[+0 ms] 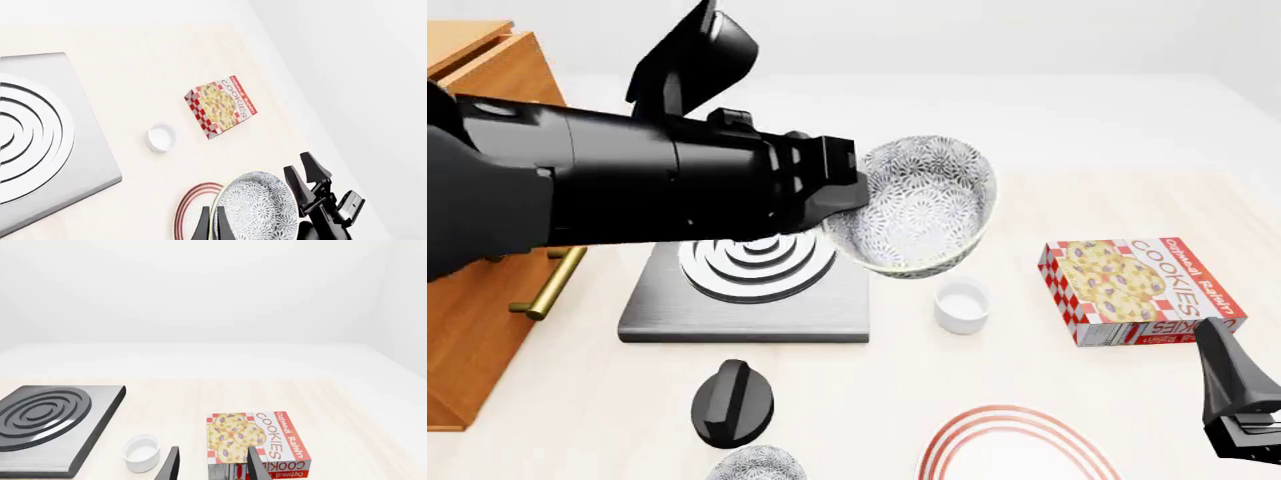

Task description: Pick the akita bowl on the wooden cabinet and place it on the plate.

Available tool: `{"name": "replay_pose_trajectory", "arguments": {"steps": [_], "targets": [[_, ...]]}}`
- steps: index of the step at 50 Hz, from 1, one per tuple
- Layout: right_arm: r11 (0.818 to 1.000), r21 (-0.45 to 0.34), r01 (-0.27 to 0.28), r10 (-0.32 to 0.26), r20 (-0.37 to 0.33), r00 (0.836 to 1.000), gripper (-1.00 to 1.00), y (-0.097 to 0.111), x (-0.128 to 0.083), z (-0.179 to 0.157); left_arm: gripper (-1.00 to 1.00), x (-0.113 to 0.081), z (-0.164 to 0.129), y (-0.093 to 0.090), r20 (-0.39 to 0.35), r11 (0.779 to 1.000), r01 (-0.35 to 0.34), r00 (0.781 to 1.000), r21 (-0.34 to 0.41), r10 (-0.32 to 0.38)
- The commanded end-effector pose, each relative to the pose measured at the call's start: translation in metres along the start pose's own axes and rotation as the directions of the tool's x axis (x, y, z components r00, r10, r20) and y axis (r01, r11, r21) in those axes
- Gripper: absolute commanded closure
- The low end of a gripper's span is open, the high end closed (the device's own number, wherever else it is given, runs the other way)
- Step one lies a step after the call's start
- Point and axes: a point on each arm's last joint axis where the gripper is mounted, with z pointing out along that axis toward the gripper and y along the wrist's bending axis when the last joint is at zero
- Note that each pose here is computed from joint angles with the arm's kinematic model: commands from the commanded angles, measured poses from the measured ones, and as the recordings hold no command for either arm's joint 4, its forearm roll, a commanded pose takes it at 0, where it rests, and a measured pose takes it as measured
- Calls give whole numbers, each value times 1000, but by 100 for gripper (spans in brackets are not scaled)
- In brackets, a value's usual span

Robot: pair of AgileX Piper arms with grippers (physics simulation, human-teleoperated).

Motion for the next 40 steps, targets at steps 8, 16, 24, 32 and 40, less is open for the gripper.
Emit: {"name": "replay_pose_trajectory", "arguments": {"steps": [8, 16, 24, 32, 40], "targets": [[1000, 0, 0, 0, 0, 1000, -100, 0, 0, 0, 100, 18, 17, -7, -58, 999, 23, 998, 26, -22], [1000, 0, 0, 0, 0, 1000, -100, 0, 0, 0, 100, 26, 27, -1, -73, 999, 42, 996, 10, -41], [1000, 0, 0, 0, 0, 1000, -100, 0, 0, 0, 100, 35, 37, 4, -93, 999, 53, 994, -5, -53], [1000, 0, 0, 0, 0, 1000, -100, 0, 0, 0, 100, 41, 48, 8, -108, 998, 61, 992, -18, -63], [1000, 0, 0, 0, 0, 1000, -100, 0, 0, 0, 100, 48, 58, 11, -126, 997, 67, 990, -28, -70]]}}
